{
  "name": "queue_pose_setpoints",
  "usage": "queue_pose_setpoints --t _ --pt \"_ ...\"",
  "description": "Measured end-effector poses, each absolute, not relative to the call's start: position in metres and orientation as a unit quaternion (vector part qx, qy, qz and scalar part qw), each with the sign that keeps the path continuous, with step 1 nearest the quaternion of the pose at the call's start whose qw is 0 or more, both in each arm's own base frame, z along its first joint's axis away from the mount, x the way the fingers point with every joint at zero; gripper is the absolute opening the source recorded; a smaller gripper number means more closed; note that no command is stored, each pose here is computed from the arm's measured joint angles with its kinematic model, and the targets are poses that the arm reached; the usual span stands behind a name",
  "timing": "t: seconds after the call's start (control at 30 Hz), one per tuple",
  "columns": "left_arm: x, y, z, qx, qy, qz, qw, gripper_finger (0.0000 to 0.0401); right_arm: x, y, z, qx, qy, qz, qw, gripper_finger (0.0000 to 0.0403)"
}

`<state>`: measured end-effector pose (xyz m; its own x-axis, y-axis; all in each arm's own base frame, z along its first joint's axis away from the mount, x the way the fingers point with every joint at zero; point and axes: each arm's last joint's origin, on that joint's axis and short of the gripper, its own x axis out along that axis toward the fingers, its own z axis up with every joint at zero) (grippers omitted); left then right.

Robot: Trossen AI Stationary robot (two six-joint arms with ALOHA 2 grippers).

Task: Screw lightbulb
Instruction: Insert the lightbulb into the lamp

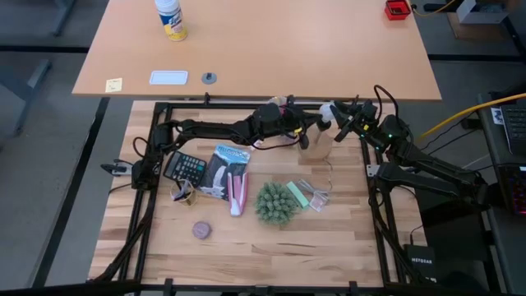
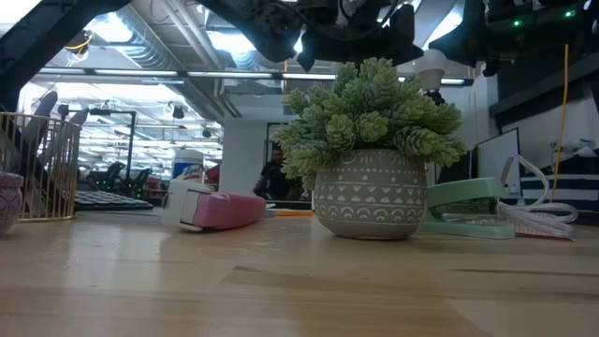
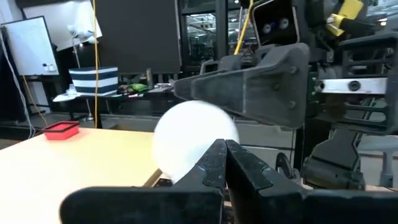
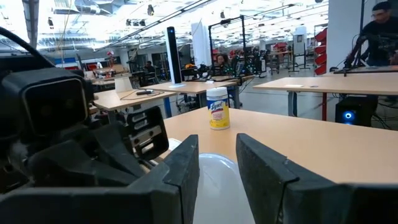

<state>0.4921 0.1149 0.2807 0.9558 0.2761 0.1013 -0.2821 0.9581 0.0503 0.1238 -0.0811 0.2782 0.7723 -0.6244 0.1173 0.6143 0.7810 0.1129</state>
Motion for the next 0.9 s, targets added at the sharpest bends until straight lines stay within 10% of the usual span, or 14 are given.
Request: queue_pose_setpoints --t 0.9 --pt "0.485 0.143 0.281 0.029 -0.049 0.18 0.982 0.0 0.125 -0.08 0.278 0.059 -0.079 -0.296 0.95 0.0113"
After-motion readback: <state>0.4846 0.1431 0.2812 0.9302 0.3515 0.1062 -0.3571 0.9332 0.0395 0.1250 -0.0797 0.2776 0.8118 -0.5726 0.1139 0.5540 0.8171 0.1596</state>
